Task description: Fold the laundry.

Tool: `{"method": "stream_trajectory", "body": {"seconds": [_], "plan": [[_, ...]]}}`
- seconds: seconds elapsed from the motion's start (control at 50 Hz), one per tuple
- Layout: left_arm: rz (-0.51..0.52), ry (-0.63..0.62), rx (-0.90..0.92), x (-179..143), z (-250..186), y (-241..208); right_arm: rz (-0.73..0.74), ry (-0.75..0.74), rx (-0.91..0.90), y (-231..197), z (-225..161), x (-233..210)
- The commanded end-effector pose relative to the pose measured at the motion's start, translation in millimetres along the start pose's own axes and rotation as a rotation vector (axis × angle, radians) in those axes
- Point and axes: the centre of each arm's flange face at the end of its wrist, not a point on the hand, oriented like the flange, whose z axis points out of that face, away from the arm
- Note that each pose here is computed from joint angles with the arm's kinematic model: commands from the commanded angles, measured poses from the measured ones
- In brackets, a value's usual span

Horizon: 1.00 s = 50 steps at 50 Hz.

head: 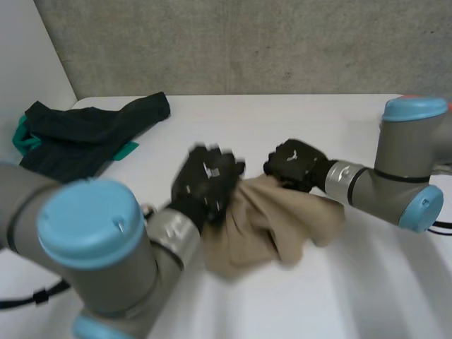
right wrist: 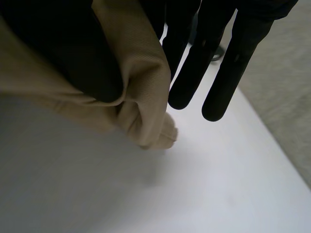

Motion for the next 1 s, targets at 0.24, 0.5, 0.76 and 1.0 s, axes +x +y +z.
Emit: {"method": "stream_trajectory", "body": {"seconds": [0.24, 0.5, 0.76, 1.0], "plan": [[-0.107, -0.191, 0.416, -136, 73, -114, 0.247, 0.427, 0.310, -139, -114, 63], [-0.238, 0.066, 0.025, -94, 103, 40, 0.301, 0.264, -0.032, -60, -76, -57], [-0.108, -0.013, -0.120, -98, 57, 34, 0.308, 0.316, -0.103, -38, -62, -54], [-0.142, -0.169, -0.146, -99, -31, -5, 0.319, 0.416, -0.060, -71, -110, -17]]}}
